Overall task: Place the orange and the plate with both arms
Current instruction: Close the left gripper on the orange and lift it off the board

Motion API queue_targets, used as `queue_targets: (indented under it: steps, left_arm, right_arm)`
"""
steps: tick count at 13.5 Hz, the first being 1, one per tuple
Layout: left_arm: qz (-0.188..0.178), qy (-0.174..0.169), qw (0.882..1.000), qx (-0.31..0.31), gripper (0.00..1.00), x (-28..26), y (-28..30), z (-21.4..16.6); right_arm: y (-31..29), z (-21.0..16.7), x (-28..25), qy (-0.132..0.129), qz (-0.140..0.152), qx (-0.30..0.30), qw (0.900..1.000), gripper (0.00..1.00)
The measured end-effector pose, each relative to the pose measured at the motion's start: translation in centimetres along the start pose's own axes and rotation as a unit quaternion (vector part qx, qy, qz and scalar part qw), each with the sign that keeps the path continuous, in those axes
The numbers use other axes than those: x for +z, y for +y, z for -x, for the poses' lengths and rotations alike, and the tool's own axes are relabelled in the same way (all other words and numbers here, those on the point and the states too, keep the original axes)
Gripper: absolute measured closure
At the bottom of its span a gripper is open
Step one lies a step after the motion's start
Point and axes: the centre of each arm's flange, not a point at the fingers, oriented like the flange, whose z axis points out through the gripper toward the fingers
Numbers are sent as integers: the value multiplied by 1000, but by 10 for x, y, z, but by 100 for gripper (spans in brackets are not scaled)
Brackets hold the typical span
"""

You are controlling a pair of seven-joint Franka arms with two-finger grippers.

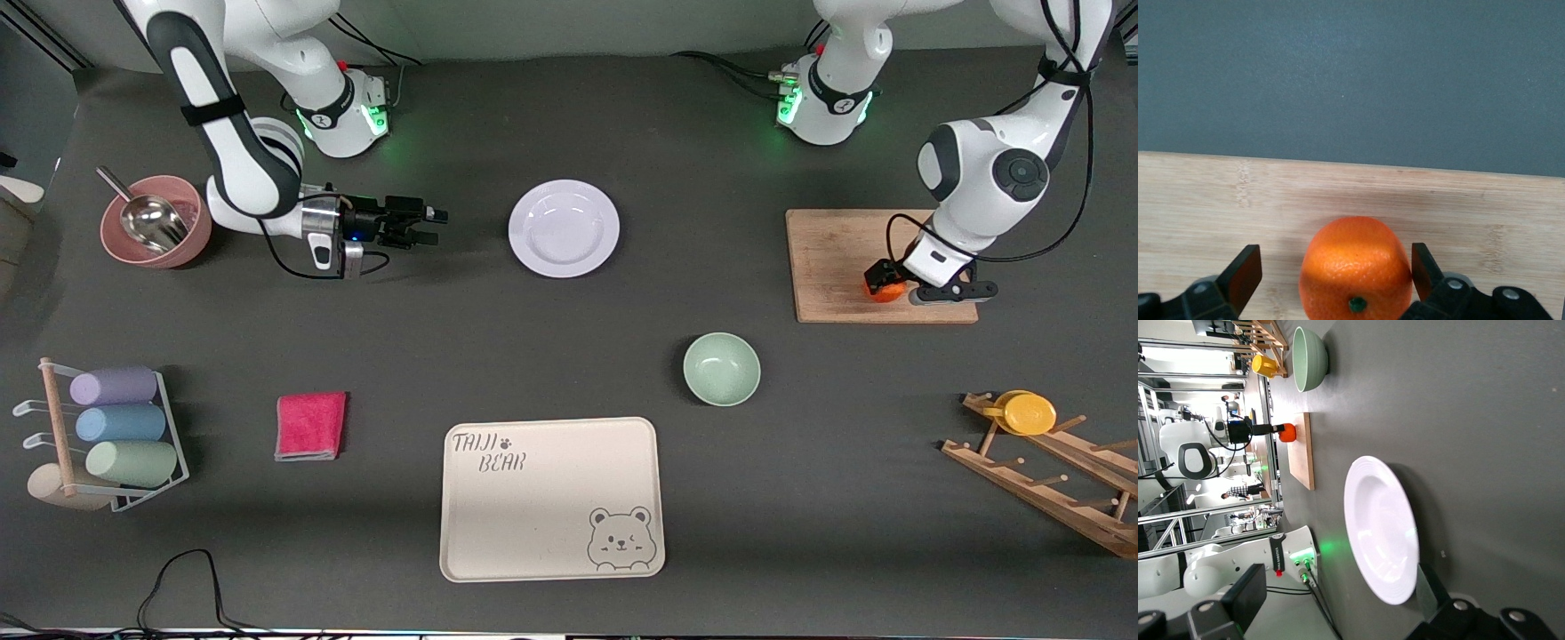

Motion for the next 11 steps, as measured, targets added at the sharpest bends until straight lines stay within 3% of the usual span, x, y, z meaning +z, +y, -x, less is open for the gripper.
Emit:
queue_targets:
  steps: [2, 4, 5, 7, 11]
  left_arm:
    - [0, 0, 1000, -2, 5, 0, 0, 0]
    - [0, 1, 1000, -4, 29, -1, 0, -1]
    - [0, 2, 1000, -4, 35, -2, -1, -1]
    - [0, 2, 1000, -5, 35, -2, -1, -2]
    - [-1, 12, 1000, 3, 35, -9, -3, -12]
  right_arm:
    - [21, 9, 13, 1, -24, -3, 1000, 0]
    - [43, 20, 25, 6, -40, -3, 999, 0]
    - [54, 24, 29, 4, -42, 3, 999, 0]
    - [68, 30, 33, 1, -37, 16, 999, 0]
    - [83, 38, 42, 17, -60, 17, 998, 0]
